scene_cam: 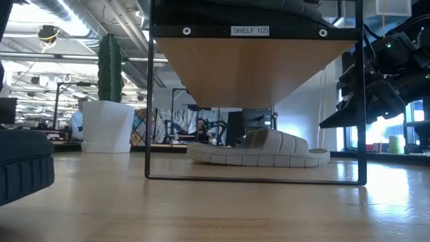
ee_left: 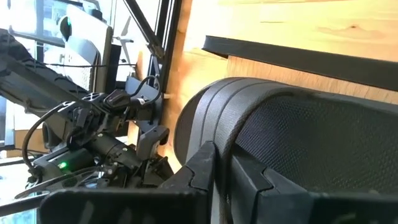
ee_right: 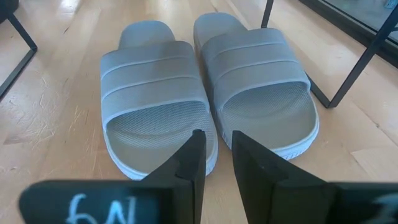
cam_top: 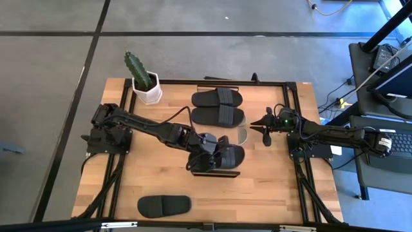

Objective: Pick and place slides into the shelf
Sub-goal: Put the black slipper on the shelf

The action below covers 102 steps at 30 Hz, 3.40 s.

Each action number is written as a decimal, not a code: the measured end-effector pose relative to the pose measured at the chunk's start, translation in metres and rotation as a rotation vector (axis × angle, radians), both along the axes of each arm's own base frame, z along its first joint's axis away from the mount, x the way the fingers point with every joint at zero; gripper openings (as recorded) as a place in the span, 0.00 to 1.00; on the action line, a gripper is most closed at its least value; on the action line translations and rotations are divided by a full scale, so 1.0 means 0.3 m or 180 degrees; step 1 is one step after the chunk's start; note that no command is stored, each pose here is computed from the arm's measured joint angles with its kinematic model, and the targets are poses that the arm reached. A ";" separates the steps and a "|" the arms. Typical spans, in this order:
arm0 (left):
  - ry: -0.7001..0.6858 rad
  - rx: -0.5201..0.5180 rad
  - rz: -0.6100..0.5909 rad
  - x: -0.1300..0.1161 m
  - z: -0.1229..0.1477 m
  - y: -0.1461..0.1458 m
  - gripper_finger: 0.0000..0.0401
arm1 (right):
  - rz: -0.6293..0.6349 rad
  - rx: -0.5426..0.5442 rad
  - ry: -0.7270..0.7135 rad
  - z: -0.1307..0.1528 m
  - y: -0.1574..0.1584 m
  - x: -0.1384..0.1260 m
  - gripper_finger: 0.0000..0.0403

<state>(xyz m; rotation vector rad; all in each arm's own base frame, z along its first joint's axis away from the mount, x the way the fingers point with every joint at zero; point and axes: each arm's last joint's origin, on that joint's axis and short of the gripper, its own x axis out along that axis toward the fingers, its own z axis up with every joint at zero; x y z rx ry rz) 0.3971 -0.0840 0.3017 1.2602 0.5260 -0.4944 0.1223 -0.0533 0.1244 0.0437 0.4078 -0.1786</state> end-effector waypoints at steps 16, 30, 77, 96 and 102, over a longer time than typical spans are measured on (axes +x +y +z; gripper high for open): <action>-0.0015 -0.0014 0.0012 0.001 0.001 0.000 0.06 | -0.0002 0.0001 0.0000 0.000 0.000 0.000 0.20; 0.0014 -0.0116 -0.0037 0.000 0.001 -0.001 0.30 | -0.0001 0.0002 0.0003 0.000 0.000 0.000 0.20; 0.0287 -0.1766 0.1421 -0.260 0.177 -0.145 0.35 | 0.0000 -0.0010 -0.0009 0.001 0.000 0.000 0.20; 0.0311 -0.3192 0.3423 -0.439 0.178 -0.267 0.35 | 0.0020 -0.0814 -0.0881 0.103 -0.014 0.024 0.20; 0.0432 -0.3395 0.4116 -0.435 0.124 -0.272 0.35 | 0.0017 -0.0900 -0.1009 0.118 -0.015 0.025 0.20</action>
